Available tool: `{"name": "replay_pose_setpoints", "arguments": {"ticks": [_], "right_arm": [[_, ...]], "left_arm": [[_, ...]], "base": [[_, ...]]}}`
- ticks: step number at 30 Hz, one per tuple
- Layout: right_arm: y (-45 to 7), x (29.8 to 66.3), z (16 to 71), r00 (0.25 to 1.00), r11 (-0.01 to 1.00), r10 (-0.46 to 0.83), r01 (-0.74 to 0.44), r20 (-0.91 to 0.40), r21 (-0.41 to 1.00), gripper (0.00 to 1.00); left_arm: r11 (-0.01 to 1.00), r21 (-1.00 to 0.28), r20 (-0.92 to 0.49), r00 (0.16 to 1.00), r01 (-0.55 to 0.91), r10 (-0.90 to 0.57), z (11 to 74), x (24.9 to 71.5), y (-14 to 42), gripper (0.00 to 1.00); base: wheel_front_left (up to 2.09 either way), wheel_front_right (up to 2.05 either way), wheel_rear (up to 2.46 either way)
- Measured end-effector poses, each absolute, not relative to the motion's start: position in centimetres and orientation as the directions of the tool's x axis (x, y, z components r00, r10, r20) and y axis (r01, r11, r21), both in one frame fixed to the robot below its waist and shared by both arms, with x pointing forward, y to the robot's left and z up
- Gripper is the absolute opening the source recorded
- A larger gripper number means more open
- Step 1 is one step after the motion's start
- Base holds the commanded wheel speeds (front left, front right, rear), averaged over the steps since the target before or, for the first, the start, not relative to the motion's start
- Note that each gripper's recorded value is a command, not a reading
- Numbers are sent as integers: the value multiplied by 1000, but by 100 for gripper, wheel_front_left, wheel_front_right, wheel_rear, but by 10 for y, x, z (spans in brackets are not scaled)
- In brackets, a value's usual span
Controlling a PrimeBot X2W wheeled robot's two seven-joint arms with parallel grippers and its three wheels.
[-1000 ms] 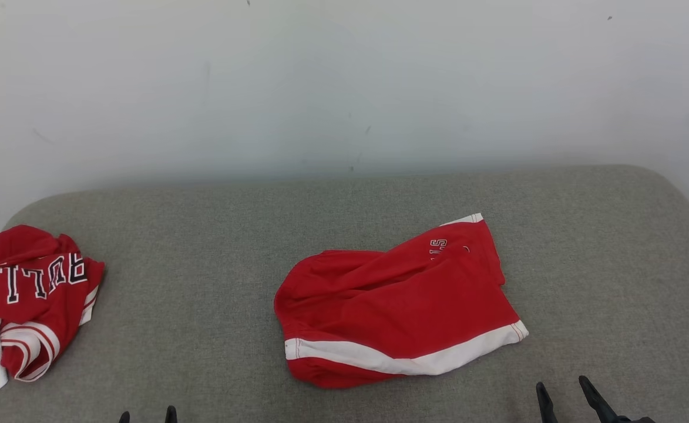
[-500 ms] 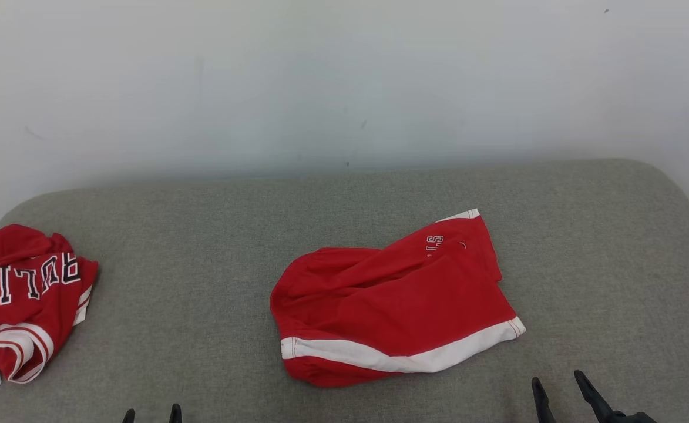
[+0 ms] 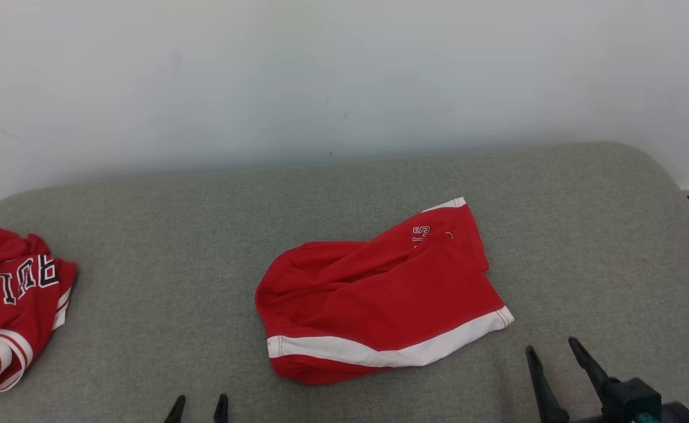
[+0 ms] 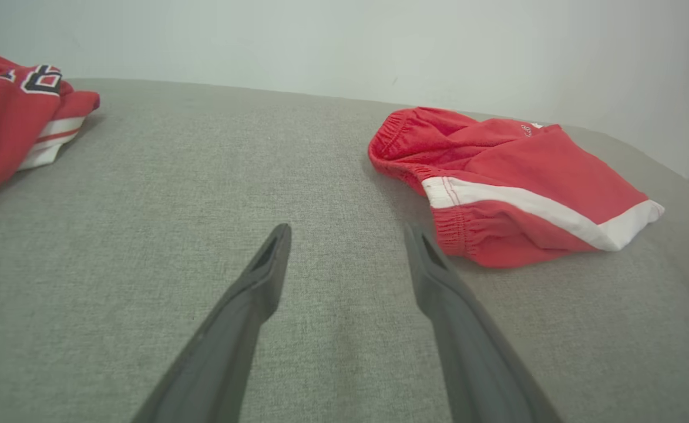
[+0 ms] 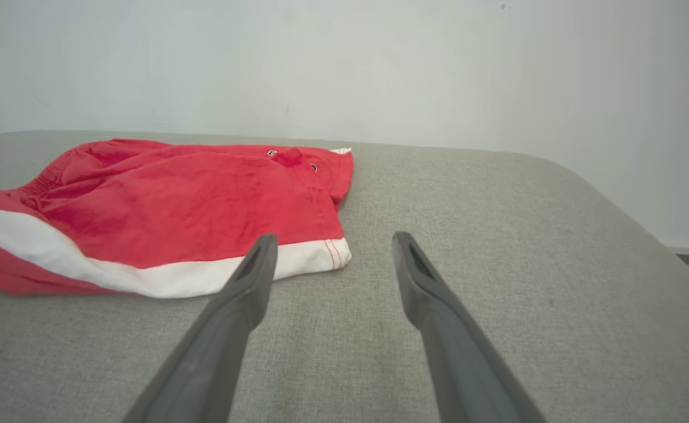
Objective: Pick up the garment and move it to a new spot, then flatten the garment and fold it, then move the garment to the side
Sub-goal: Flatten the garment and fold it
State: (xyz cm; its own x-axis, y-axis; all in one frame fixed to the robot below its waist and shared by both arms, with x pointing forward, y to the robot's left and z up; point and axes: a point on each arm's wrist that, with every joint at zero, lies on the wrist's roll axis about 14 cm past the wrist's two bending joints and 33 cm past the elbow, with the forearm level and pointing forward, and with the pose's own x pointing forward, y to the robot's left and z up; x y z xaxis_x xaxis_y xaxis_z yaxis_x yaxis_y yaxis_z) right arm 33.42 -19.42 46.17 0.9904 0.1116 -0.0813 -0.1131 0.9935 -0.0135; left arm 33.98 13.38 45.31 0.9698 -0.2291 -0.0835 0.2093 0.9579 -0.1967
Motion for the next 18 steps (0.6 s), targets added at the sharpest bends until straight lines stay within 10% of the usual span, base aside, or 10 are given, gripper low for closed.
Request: {"name": "replay_pose_setpoints", "arguments": {"ticks": [18], "right_arm": [[-185,372,467,983,985,165,-168,-79,-36,100]], "left_arm": [[848,-419,-318,822,326,-473,441,413,77,100]], "base": [[0,0,0]]}}
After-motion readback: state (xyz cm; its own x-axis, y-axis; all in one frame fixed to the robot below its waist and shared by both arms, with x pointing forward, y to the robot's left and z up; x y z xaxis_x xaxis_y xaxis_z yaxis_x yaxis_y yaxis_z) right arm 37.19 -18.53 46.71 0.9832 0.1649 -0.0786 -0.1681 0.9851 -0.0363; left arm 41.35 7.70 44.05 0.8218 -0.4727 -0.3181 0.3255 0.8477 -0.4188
